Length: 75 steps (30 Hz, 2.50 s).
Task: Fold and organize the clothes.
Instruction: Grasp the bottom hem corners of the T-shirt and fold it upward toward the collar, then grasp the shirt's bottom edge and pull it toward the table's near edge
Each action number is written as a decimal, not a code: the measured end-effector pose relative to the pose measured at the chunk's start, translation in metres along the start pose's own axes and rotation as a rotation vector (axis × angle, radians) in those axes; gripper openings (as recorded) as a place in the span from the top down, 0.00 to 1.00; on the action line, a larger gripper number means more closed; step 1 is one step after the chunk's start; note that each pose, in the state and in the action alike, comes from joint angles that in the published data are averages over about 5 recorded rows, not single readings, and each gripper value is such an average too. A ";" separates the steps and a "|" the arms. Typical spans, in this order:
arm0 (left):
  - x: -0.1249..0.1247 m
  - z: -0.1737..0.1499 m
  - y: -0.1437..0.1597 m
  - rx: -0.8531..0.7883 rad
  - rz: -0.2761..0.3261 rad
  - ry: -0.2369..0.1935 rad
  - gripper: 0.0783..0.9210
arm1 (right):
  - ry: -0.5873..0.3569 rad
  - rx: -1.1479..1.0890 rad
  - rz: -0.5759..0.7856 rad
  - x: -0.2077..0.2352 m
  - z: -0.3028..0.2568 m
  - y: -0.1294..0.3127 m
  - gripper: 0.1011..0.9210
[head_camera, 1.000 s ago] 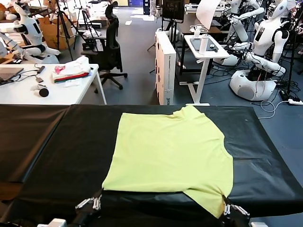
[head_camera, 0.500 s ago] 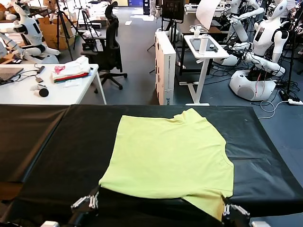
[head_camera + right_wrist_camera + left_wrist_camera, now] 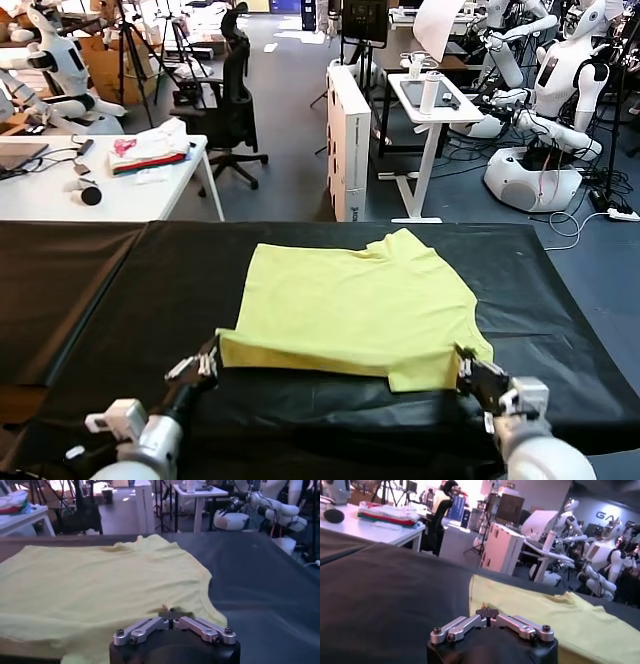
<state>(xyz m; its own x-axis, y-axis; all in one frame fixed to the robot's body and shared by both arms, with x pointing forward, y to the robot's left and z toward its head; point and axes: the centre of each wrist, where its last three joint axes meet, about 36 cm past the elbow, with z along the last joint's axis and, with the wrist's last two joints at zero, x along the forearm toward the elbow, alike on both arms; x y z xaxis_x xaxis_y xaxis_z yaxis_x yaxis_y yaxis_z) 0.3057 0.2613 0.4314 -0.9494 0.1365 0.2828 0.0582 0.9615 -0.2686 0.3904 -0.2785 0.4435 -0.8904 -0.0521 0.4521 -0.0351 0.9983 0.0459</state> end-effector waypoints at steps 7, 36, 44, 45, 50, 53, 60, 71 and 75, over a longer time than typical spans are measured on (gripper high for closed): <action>-0.026 -0.001 0.015 -0.026 -0.004 0.008 0.92 | -0.002 0.002 0.010 -0.022 -0.004 -0.002 0.95; -0.057 0.010 0.029 -0.061 -0.008 0.027 0.62 | -0.063 0.014 -0.050 -0.015 -0.010 -0.021 0.12; -0.053 0.011 0.026 -0.062 -0.042 0.023 0.10 | -0.042 0.066 -0.051 0.020 -0.012 -0.038 0.02; -0.049 0.011 0.024 -0.062 -0.045 0.024 0.06 | -0.035 0.075 -0.049 0.025 -0.012 -0.041 0.02; -0.027 0.017 0.011 -0.054 -0.040 0.039 0.02 | 0.008 0.115 -0.033 0.042 -0.005 -0.056 0.02; -0.014 0.023 0.003 -0.044 -0.037 0.061 0.02 | 0.036 0.126 -0.031 0.047 0.003 -0.062 0.02; -0.004 0.034 -0.007 -0.020 -0.036 0.100 0.02 | 0.073 0.130 -0.032 0.047 0.013 -0.068 0.02; -0.010 0.045 -0.004 -0.003 -0.056 0.124 0.02 | 0.112 0.131 -0.028 0.049 0.023 -0.072 0.14; -0.011 0.049 -0.006 0.001 -0.054 0.132 0.02 | 0.122 0.131 -0.024 0.051 0.027 -0.072 0.26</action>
<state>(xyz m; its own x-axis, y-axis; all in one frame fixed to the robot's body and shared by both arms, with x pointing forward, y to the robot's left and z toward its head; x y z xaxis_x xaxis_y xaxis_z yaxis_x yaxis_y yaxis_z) 0.3006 0.2425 0.3847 -0.9024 0.1148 0.4153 0.0077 0.9680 -0.2509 0.3353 -0.3524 0.4394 -0.8275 -0.0710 0.5570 -0.1217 0.9911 -0.0543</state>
